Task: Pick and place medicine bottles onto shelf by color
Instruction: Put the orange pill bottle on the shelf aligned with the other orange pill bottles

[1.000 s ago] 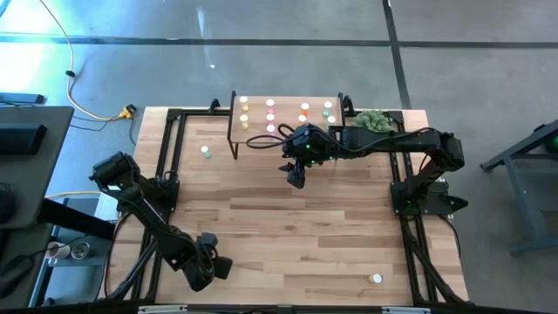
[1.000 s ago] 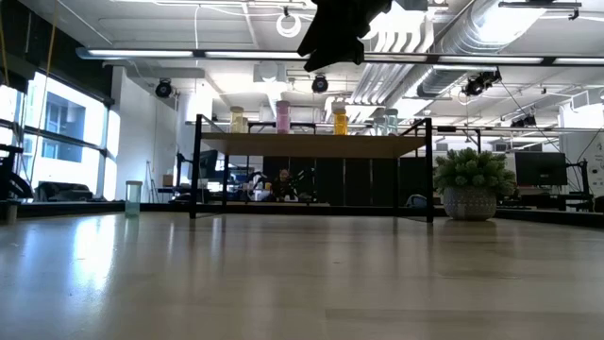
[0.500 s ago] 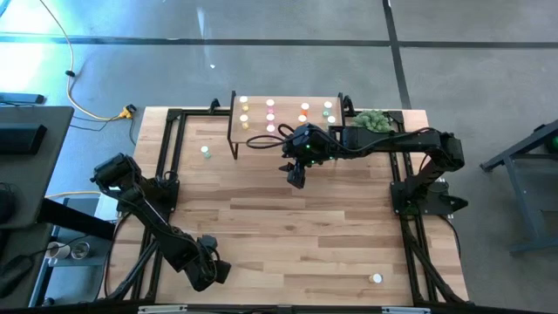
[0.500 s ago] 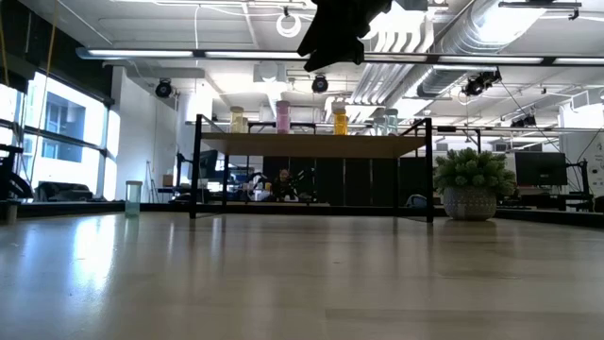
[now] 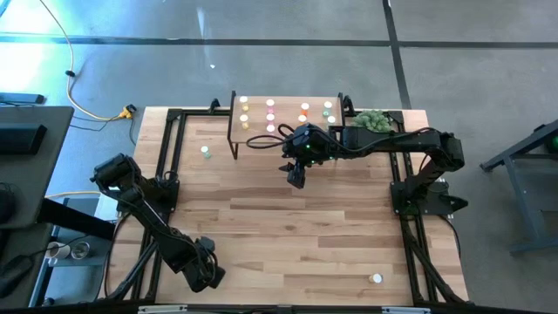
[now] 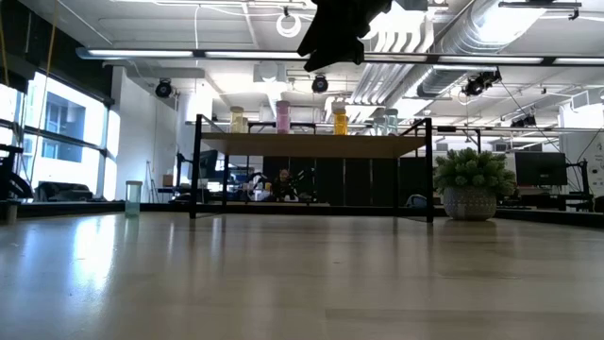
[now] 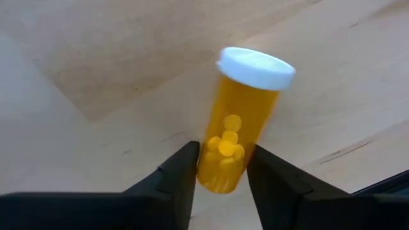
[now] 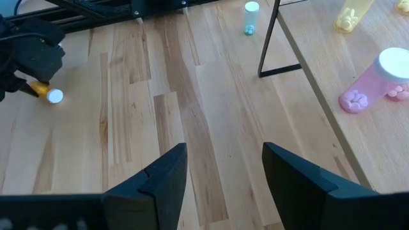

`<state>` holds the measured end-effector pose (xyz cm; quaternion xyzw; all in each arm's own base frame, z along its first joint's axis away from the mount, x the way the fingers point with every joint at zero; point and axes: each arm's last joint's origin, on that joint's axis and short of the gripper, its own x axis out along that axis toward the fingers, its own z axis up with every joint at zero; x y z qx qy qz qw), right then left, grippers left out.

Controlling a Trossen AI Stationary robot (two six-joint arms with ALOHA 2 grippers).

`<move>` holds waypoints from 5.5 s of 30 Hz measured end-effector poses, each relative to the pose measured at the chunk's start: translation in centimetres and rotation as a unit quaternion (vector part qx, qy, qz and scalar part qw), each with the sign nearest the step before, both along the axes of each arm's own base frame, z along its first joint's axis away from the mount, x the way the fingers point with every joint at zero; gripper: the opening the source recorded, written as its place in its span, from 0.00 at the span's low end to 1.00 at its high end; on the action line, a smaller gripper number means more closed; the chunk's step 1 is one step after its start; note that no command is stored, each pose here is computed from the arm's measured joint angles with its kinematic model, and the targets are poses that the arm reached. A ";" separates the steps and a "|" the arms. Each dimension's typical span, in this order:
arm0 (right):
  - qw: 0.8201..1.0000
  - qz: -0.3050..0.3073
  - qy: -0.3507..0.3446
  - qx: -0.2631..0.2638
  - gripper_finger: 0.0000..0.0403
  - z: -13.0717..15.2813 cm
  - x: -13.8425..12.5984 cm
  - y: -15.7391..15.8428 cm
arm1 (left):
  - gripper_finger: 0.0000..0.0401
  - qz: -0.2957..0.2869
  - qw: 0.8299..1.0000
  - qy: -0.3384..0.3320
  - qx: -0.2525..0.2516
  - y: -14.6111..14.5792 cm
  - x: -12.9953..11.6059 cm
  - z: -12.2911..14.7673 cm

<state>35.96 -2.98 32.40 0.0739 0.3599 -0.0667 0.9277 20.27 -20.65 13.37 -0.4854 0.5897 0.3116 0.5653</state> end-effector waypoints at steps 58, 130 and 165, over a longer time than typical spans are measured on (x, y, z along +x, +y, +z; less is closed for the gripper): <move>0.980 0.181 0.005 -0.082 0.48 5.4 -7.5 1.6 | 0.25 -0.308 0.734 -0.433 0.423 19.9 12.4 9.7; 0.992 0.103 -0.008 -0.077 0.27 2.8 -2.9 0.7 | 0.25 -0.296 0.672 -0.415 0.537 25.6 12.6 11.1; 0.988 -0.019 0.072 -0.139 0.26 2.1 -4.2 -3.8 | 0.51 -0.283 0.711 -0.324 0.557 26.0 12.0 10.1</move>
